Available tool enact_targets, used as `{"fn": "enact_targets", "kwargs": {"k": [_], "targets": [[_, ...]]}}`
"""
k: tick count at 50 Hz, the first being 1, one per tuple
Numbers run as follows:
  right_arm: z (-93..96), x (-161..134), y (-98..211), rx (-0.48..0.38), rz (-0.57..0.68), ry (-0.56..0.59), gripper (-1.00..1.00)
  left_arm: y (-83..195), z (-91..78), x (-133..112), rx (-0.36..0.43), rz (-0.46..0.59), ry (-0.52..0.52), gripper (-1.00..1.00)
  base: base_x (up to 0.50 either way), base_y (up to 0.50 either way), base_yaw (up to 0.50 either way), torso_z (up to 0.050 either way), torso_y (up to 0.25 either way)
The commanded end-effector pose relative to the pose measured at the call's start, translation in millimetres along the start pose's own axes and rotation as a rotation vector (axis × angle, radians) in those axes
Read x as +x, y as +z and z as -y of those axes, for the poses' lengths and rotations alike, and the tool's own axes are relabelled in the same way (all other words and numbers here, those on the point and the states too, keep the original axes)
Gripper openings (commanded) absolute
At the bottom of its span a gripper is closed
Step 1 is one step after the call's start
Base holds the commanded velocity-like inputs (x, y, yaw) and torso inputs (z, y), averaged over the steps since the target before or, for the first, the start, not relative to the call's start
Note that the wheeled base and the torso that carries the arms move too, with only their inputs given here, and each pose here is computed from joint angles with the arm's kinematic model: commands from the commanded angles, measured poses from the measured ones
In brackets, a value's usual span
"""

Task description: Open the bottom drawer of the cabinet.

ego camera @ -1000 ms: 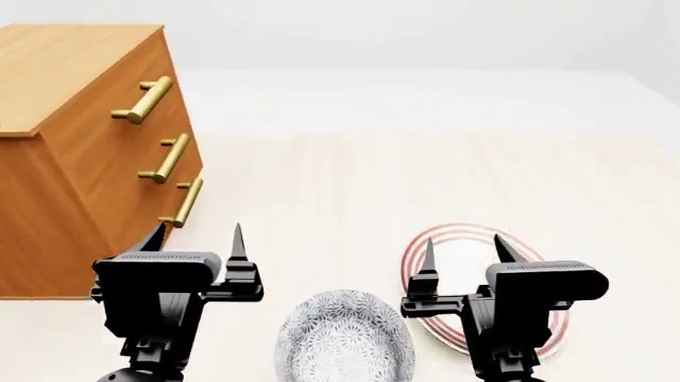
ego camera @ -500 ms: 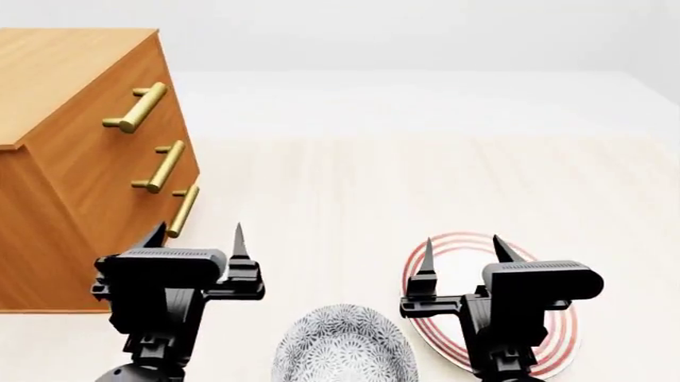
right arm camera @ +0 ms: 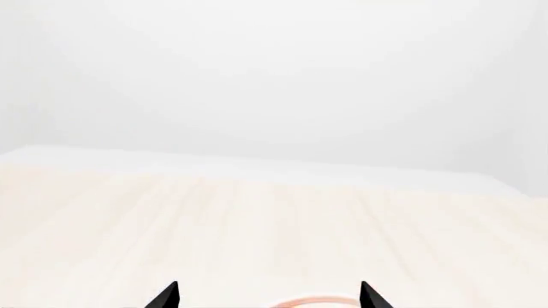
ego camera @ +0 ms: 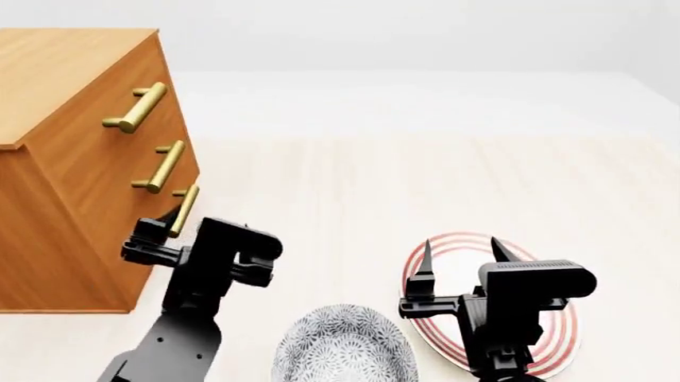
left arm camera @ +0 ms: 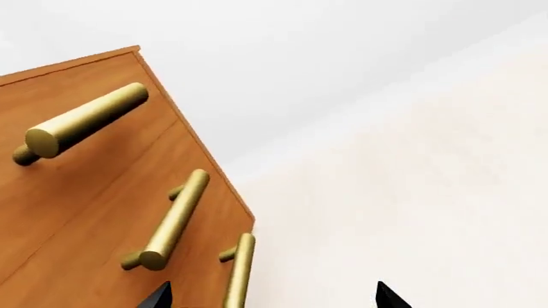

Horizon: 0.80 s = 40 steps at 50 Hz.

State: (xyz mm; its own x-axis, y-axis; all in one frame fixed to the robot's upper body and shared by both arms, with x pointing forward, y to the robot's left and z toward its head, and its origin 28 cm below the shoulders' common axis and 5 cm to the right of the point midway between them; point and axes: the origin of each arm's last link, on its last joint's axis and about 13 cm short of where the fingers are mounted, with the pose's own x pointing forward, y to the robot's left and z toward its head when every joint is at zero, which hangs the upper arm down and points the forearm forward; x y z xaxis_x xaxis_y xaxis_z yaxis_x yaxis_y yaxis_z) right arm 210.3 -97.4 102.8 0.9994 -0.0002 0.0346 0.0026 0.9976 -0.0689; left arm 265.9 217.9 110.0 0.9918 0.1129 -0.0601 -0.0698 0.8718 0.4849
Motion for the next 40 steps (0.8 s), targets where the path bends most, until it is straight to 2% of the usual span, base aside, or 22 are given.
{"fn": "enact_targets", "kwargs": {"k": [1, 4, 6, 13, 31, 40], "targets": [[-0.1, 0, -1, -0.002, -0.003, 0.000, 1.00, -4, -3.7, 32, 0.197, -0.122, 0.067, 1.00, 0.00, 0.00, 0.00, 0.000, 0.000], [0.2, 1, -2, -0.003, -0.005, -0.001, 1.00, -8, -2.7, 37, 0.204, -0.141, 0.074, 1.00, 0.00, 0.00, 0.00, 0.000, 0.000], [0.1, 1, -2, -0.005, -0.006, -0.001, 1.00, -12, -2.2, 41, 0.245, -0.159, 0.107, 1.00, 0.00, 0.00, 0.00, 0.000, 0.000], [-0.2, 1, -2, -0.003, -0.006, 0.000, 1.00, -23, -0.4, 48, 0.319, -0.220, 0.117, 1.00, 0.00, 0.00, 0.00, 0.000, 0.000], [-0.2, 2, -1, -0.002, -0.005, 0.000, 1.00, -34, 2.8, 55, 0.386, -0.274, 0.079, 1.00, 0.00, 0.00, 0.00, 0.000, 0.000], [-0.4, 2, -3, -0.003, -0.010, 0.000, 1.00, -38, 5.0, 62, 0.422, -0.280, 0.096, 1.00, 0.00, 0.00, 0.00, 0.000, 0.000]]}}
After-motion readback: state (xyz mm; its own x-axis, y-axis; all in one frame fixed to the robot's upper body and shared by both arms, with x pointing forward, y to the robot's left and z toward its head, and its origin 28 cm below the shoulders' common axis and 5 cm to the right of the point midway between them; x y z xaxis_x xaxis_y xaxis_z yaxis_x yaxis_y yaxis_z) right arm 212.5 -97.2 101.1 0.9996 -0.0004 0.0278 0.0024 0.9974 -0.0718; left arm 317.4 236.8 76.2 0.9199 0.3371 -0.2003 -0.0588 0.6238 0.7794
